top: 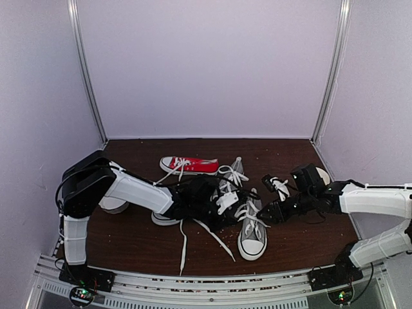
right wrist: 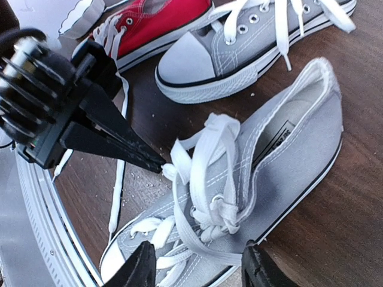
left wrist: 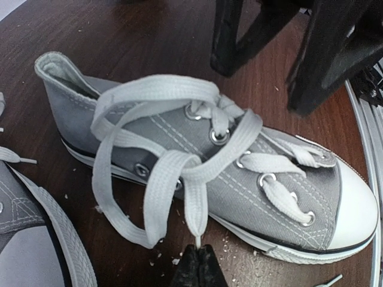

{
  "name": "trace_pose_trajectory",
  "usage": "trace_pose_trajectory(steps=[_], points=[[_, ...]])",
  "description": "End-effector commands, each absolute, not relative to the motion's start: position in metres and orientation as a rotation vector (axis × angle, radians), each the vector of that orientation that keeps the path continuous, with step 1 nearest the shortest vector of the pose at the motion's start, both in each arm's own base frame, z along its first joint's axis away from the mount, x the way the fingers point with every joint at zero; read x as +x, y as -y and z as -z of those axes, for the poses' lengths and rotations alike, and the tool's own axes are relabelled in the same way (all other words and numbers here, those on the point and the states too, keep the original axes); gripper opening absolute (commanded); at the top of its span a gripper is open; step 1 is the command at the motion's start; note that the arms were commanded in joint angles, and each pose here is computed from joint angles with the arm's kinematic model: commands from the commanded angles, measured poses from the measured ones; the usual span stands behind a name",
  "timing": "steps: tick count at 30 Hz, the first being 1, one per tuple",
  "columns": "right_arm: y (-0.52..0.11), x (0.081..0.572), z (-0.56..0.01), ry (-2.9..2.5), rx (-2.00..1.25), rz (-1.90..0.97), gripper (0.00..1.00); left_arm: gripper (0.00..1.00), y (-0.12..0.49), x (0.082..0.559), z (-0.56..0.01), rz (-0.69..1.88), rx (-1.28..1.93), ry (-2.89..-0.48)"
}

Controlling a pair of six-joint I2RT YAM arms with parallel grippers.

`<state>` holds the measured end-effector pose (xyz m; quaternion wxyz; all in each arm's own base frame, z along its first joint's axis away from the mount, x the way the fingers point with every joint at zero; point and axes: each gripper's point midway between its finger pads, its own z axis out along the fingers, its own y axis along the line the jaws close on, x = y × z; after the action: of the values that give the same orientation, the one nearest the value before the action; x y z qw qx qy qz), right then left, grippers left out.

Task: Tie the shoes
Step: Adjust the half-tied shoelace on the shoe.

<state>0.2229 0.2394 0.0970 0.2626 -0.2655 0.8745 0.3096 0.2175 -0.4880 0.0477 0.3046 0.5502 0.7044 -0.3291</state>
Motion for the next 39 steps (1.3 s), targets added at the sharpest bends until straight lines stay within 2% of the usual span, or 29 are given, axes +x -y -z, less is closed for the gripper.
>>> trace_pose_trajectory(steps=[1,8,10,13,15,23,32,39], points=[[-0.252,0.216,-0.088,-2.352,-0.751,-0.947,0.49,0.00,0.495,0.225,-0.073,0.893,1.391,-1.801],[-0.254,0.216,-0.075,-2.364,-0.786,-0.949,0.50,0.00,0.498,0.226,-0.074,0.907,1.374,-1.801],[-0.253,0.215,-0.071,-2.378,-0.781,-0.942,0.45,0.00,0.498,0.226,-0.075,0.909,1.372,-1.800],[-0.249,0.218,-0.068,-2.399,-0.758,-0.909,0.31,0.00,0.499,0.227,-0.074,0.906,1.370,-1.800],[-0.245,0.217,-0.067,-2.422,-0.747,-0.898,0.25,0.00,0.499,0.227,-0.073,0.904,1.371,-1.804],[-0.237,0.215,-0.072,-2.493,-0.692,-0.882,0.18,0.00,0.497,0.228,-0.068,0.880,1.384,-1.821],[-0.235,0.215,-0.082,-2.565,-0.681,-0.876,0.04,0.00,0.497,0.226,-0.062,0.871,1.409,-1.831],[-0.227,0.213,-0.100,-2.588,-0.680,-0.860,0.02,0.00,0.498,0.226,-0.061,0.865,1.418,-1.829]])
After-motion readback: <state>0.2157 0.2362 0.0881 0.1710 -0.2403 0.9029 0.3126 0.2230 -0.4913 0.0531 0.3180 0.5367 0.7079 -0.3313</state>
